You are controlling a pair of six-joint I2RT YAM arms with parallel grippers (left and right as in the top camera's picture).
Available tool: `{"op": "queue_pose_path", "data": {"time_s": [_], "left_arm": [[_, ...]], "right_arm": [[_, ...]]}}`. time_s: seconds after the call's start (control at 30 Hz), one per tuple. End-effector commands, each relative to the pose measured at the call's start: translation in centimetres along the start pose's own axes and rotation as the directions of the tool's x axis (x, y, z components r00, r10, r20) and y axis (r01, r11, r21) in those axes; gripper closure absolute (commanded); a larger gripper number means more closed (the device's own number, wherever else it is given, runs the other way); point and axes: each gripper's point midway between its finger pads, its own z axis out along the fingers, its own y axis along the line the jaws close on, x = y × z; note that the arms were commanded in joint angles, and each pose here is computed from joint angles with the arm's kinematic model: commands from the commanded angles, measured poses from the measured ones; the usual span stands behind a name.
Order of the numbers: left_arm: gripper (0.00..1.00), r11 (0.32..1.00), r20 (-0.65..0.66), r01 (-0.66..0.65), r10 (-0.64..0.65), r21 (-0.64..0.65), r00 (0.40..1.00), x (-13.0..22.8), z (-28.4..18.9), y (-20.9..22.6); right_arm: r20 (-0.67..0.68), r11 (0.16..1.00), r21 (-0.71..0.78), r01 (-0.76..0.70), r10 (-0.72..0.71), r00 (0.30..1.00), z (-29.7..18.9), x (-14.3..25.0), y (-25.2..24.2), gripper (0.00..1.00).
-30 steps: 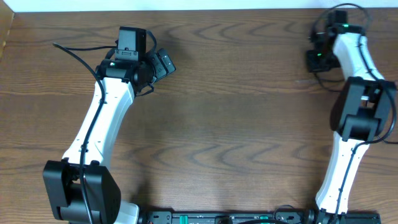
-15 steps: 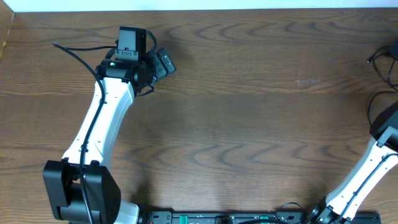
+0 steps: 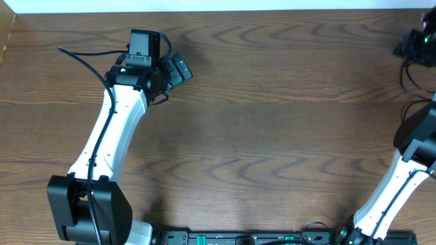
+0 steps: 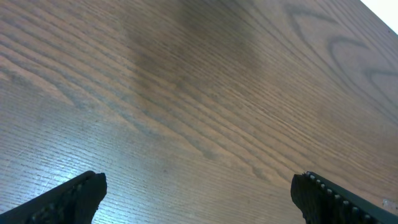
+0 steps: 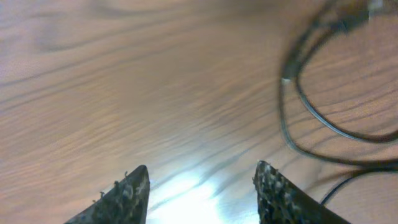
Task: Untangle cables
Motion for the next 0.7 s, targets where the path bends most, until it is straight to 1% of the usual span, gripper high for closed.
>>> {"op": "queue_pose_path", "data": {"time_s": [0.0, 0.1, 0.13, 0.17, 0.2, 0.23, 0.33, 0.4, 0.53, 0.67], "left_arm": [[0.0, 1.0, 0.003, 0.003, -0.003, -0.011, 1.0, -0.1, 0.1, 0.2], [0.0, 1.0, 0.002, 0.002, -0.002, -0.01, 1.0, -0.1, 0.1, 0.2], [0.0, 1.0, 0.002, 0.003, -0.003, -0.011, 1.0, -0.1, 0.1, 0.2], [0.0, 1.0, 0.002, 0.002, -0.002, -0.01, 1.0, -0.1, 0.1, 0.2], [0.0, 1.0, 0.003, 0.003, -0.003, -0.011, 1.0, -0.1, 0.1, 0.2], [0.0, 1.0, 0.003, 0.003, -0.003, -0.011, 1.0, -0.1, 0.1, 0.2], [0.0, 1.0, 0.002, 0.003, -0.003, -0.01, 1.0, -0.1, 0.1, 0.2], [0.0, 1.0, 0.002, 0.002, -0.002, -0.01, 1.0, -0.1, 0.1, 0.2], [0.0, 1.0, 0.002, 0.002, -0.002, -0.01, 1.0, -0.1, 0.1, 0.2], [0.0, 1.0, 0.002, 0.003, -0.003, -0.01, 1.0, -0.1, 0.1, 0.2]], "right_arm": [[0.187, 0.978, -0.117, 0.172, -0.149, 0.971, -12.1, -0.7, 8.3, 0.46], [0.22, 0.95, -0.188, 0.251, -0.209, 0.953, -18.4, 2.6, 13.2, 0.45], [0.227, 0.944, -0.193, 0.268, -0.222, 0.948, -19.7, 3.4, 14.1, 0.44], [0.237, 0.936, -0.2, 0.289, -0.24, 0.942, -21.4, 4.5, 15.0, 0.38], [0.242, 0.929, -0.207, 0.308, -0.256, 0.936, -23.0, 5.8, 15.9, 0.22], [0.242, 0.924, -0.213, 0.319, -0.266, 0.933, -24.1, 6.8, 16.4, 0.01], [0.22, 0.905, -0.247, 0.345, -0.295, 0.93, -27.6, 11.2, 18.0, 0.01], [0.209, 0.896, -0.295, 0.331, -0.278, 0.938, -29.7, 13.7, 19.1, 0.01], [0.311, 0.874, -0.29, 0.39, -0.299, 0.902, -33.8, 15.7, 19.6, 0.01], [0.393, 0.854, -0.265, 0.448, -0.329, 0.859, -36.6, 17.2, 19.4, 0.01]]}}
